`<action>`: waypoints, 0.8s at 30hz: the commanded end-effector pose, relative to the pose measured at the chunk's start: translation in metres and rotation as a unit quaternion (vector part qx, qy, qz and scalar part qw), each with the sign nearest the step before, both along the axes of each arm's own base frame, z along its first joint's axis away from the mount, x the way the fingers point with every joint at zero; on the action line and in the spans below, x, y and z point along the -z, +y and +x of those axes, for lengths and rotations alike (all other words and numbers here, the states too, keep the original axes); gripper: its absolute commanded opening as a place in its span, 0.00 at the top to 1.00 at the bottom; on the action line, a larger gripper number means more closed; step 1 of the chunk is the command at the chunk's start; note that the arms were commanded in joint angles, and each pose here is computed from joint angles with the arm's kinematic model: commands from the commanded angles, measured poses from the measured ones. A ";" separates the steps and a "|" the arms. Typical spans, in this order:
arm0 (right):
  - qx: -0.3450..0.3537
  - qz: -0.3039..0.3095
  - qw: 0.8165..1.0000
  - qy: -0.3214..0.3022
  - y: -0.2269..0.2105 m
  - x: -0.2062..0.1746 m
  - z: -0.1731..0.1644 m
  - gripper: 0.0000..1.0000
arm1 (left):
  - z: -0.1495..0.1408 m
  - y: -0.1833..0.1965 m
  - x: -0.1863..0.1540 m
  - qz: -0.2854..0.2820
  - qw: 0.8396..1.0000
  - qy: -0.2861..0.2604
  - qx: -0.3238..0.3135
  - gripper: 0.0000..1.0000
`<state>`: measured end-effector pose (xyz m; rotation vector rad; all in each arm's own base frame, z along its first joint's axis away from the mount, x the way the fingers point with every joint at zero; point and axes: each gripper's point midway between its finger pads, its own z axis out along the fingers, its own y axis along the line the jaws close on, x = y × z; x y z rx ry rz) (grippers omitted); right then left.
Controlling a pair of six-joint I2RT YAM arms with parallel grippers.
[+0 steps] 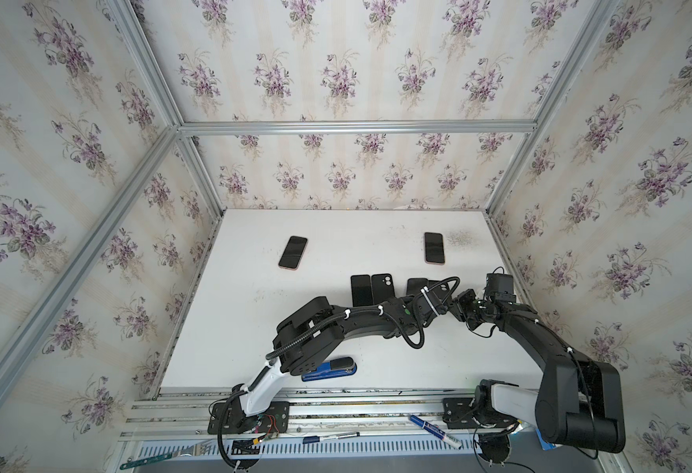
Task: Take the phone out of the phone case
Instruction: Place the phone at the middle-right of the table, then place the phone case at the middle-right of the table.
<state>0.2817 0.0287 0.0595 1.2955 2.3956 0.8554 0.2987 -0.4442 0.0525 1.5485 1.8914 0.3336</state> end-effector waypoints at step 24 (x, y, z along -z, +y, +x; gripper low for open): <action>-0.026 -0.054 0.998 -0.017 -0.011 0.050 0.019 1.00 | 0.010 0.113 -0.173 -0.313 0.929 0.080 -0.181 0.00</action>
